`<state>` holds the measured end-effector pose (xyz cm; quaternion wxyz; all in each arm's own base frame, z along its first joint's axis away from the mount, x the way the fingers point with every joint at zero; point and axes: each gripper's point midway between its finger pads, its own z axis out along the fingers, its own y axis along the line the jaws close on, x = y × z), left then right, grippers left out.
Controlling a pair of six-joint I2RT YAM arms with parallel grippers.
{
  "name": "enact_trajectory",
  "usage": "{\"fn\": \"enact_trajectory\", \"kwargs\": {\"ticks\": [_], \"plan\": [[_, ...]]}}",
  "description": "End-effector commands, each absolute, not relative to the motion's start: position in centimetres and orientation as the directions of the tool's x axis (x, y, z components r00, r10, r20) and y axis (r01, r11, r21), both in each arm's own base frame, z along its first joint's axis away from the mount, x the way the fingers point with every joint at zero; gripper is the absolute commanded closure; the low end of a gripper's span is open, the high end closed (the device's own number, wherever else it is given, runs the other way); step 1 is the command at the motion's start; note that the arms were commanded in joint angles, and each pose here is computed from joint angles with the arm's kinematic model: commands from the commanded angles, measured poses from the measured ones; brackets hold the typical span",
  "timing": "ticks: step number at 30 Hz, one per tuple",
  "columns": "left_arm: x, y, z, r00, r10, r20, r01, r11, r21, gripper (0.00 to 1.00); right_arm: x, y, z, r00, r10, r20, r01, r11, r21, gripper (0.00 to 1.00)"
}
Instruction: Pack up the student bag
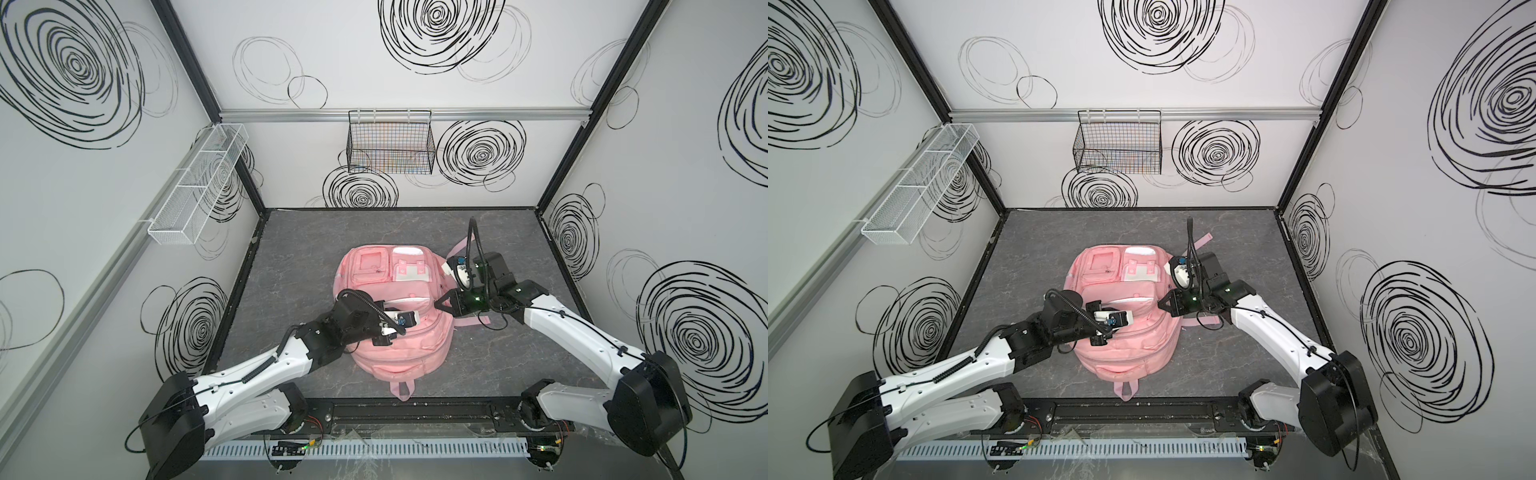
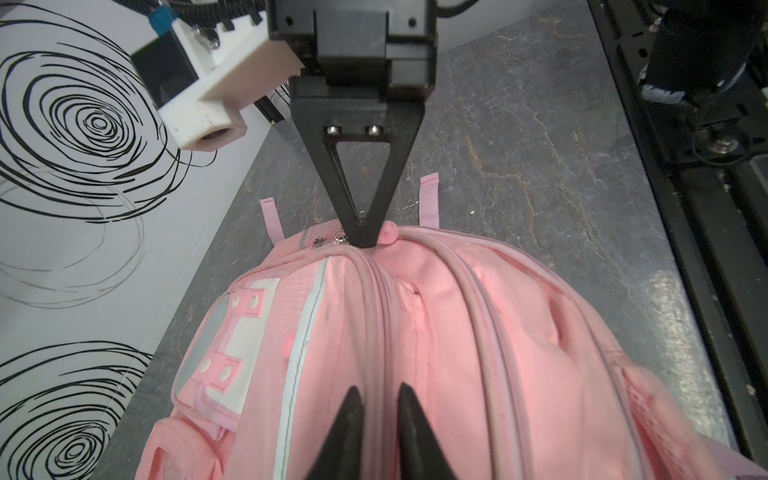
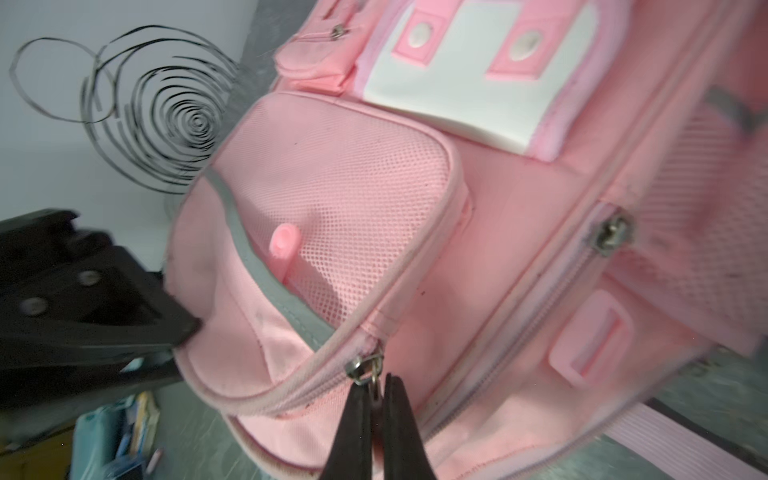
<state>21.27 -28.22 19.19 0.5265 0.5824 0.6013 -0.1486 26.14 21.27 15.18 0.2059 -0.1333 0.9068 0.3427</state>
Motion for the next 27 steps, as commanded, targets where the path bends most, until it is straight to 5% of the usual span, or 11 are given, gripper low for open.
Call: {"fn": "enact_trajectory", "kwargs": {"ticks": [1, 3, 6, 14, 20, 22, 24, 27], "plan": [[23.4, -27.5, 25.3, 0.237, 0.351, -0.906, 0.781, 0.486, 0.393, 0.56, 32.3, 15.4, 14.7, -0.835, 0.082, -0.544, -0.189, 0.886, 0.424, 0.99], [24.0, -26.8, 27.4, 0.231, 0.244, -0.942, 0.757, 0.563, 0.331, 0.31, 33.4, 16.1, 15.5, -0.821, 0.1, -0.562, -0.226, 0.847, 0.482, 0.73], [25.4, -24.6, 29.4, 0.222, 0.115, -0.968, 0.68, 0.694, 0.238, 0.27, 34.4, 16.7, 16.6, -0.822, 0.111, -0.559, -0.241, 0.821, 0.517, 0.3], [30.6, -10.7, 27.7, 0.141, 0.047, -0.989, 0.072, 0.996, 0.058, 0.23, 36.5, 6.7, 17.2, -0.727, 0.332, -0.601, 0.016, 0.883, 0.468, 0.25], [30.2, 0.8, 24.1, 0.116, 0.022, -0.993, -0.364, 0.931, -0.022, 0.19, 37.4, -7.4, 17.4, -0.357, 0.477, -0.803, 0.384, 0.859, 0.34, 0.25], [30.0, 3.3, 22.2, 0.106, 0.003, -0.994, -0.433, 0.9, -0.044, 0.1, 36.6, -10.1, 17.2, -0.233, 0.42, -0.877, 0.474, 0.837, 0.275, 0.21], [29.9, 4.4, 20.3, 0.1, -0.016, -0.995, -0.451, 0.89, -0.06, 0.08, 35.7, -10.9, 16.6, -0.154, 0.354, -0.922, 0.52, 0.823, 0.229, 0.04], [30.6, 4.3, 18.1, 0.056, -0.001, -0.998, -0.427, 0.904, -0.025, 0.04, 35.7, -9.4, 14.8, -0.158, 0.21, -0.965, 0.488, 0.866, 0.109, 0.0]]}}
